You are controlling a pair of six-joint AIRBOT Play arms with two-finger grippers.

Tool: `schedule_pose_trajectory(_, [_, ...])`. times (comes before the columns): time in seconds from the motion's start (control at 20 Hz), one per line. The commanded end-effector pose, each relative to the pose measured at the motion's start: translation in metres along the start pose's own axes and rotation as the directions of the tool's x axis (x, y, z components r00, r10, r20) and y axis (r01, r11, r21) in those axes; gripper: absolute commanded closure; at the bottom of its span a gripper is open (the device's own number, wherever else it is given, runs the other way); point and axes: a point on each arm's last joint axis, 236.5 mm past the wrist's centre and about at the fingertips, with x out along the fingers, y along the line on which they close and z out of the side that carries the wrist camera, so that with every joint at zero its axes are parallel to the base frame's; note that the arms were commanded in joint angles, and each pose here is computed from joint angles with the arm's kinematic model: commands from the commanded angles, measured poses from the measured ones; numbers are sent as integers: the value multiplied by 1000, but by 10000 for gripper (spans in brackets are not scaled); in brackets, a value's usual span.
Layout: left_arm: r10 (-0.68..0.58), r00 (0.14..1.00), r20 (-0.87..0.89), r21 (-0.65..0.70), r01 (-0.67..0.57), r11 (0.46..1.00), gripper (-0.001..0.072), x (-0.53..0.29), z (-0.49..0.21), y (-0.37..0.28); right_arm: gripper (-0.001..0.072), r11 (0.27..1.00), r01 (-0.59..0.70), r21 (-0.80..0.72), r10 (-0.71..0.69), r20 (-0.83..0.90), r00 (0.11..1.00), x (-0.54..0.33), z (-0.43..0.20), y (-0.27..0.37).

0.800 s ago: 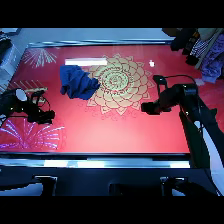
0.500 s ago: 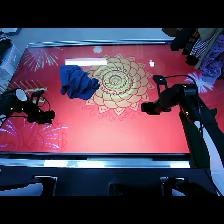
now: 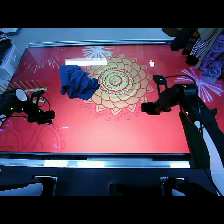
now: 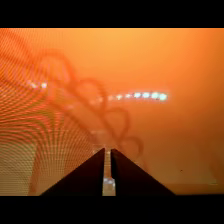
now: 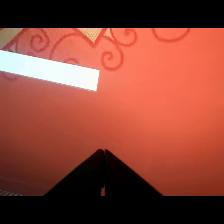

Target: Fold the clothes and pants, and hang the long-sleeved shirts on hangers.

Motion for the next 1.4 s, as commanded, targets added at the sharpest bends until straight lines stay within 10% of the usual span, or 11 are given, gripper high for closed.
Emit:
schedule_pose_trajectory(0.0, [-5,999,34,-3,5,1000,443,0,8,-1,661,1000,2,-2,-2,2,1000,0,1,0])
schedule_pose_trajectory(0.05, [-6,999,48,-29,7,1000,114,0,11,-2,660,1000,9,-5,-9,12,1000,0,3,-2])
schedule_pose_trajectory(0.1, [-10,998,69,-74,15,997,-13,-1,17,-4,660,1000,7,-5,-7,28,1000,0,7,-1])
schedule_pose_trajectory(0.5, [-131,694,708,-58,241,969,-13,-136,221,-68,659,1000,-4,0,4,42,999,0,10,1])
schedule_pose_trajectory(0.85, [-201,799,567,-98,308,946,-13,-9,288,-111,455,999,-7,51,4,51,999,0,12,1])
schedule_pose_trajectory(1.0, [-290,820,494,-5,337,942,673,-6,272,-135,318,997,-9,74,5,53,999,0,13,1])
schedule_pose_trajectory(1.35, [-323,910,261,268,253,930,695,-93,162,-175,283,992,4,127,-4,3,1000,-21,-4,2])
